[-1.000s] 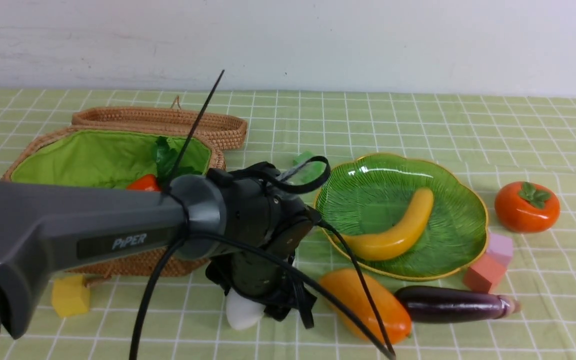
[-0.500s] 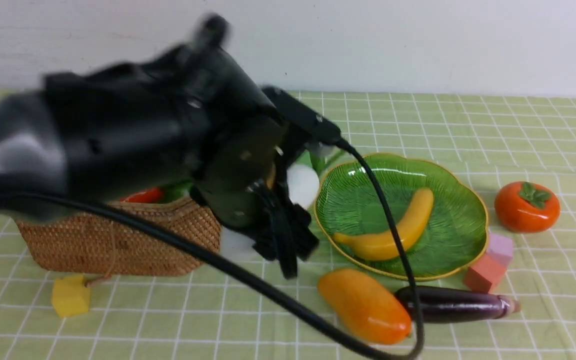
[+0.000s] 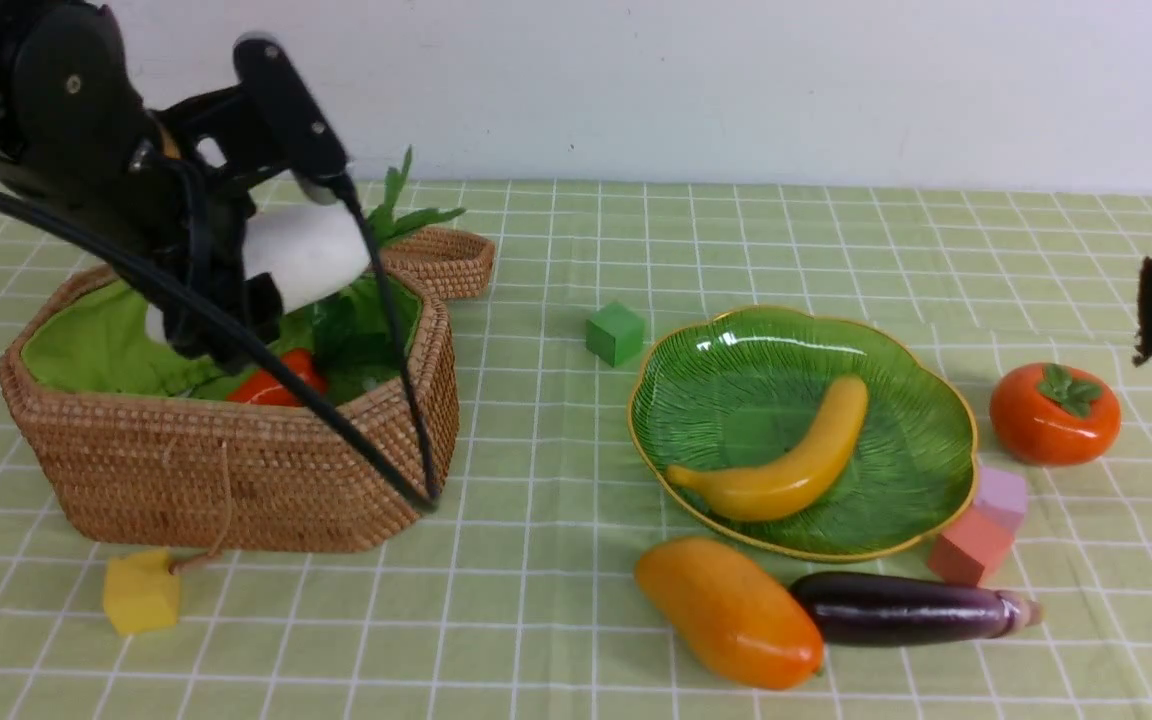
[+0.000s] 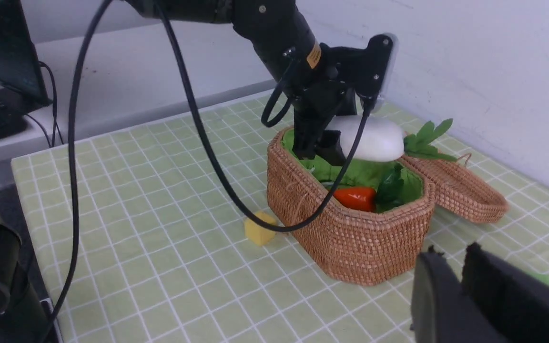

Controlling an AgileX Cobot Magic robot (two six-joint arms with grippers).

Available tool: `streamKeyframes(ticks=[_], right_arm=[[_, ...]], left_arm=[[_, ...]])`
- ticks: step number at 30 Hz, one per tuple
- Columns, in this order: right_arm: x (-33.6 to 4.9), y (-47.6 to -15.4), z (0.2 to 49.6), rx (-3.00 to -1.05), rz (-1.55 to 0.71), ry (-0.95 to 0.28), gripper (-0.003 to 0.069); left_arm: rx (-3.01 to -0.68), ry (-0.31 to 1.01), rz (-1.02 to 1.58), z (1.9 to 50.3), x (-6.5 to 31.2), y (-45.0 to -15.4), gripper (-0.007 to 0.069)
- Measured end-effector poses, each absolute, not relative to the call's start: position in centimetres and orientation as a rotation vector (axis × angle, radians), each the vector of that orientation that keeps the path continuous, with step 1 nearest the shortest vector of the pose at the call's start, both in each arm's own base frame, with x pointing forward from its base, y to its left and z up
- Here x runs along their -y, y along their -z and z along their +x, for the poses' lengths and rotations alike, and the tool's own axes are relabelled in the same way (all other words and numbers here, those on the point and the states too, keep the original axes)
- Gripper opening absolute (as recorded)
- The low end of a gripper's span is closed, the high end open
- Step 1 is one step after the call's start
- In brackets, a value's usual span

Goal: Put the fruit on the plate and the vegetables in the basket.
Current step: Take a daikon with your left arm and place it on the basket on the left.

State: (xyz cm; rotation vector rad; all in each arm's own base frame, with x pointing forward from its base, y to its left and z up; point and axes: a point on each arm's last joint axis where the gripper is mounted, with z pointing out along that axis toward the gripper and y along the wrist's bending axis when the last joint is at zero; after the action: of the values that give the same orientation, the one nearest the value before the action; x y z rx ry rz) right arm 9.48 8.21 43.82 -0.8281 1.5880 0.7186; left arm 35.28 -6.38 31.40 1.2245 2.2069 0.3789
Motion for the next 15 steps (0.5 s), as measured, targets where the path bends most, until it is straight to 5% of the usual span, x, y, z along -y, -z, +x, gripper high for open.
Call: streamKeyframes(ticks=[8, 15], right_arm=[[-8.3, -43.7, 9.4, -1.596, -0.847, -0.728, 0.0095], [-8.4, -43.6, 9.3, -1.602, -0.864, -0.737, 0.0095]], left_arm=[[-2.209, -0.437, 1.251, 37.0, 4.6, -29.6, 0.0517], [-2.224, -0.427, 1.082, 36.7, 4.4, -30.8, 0.0662]])
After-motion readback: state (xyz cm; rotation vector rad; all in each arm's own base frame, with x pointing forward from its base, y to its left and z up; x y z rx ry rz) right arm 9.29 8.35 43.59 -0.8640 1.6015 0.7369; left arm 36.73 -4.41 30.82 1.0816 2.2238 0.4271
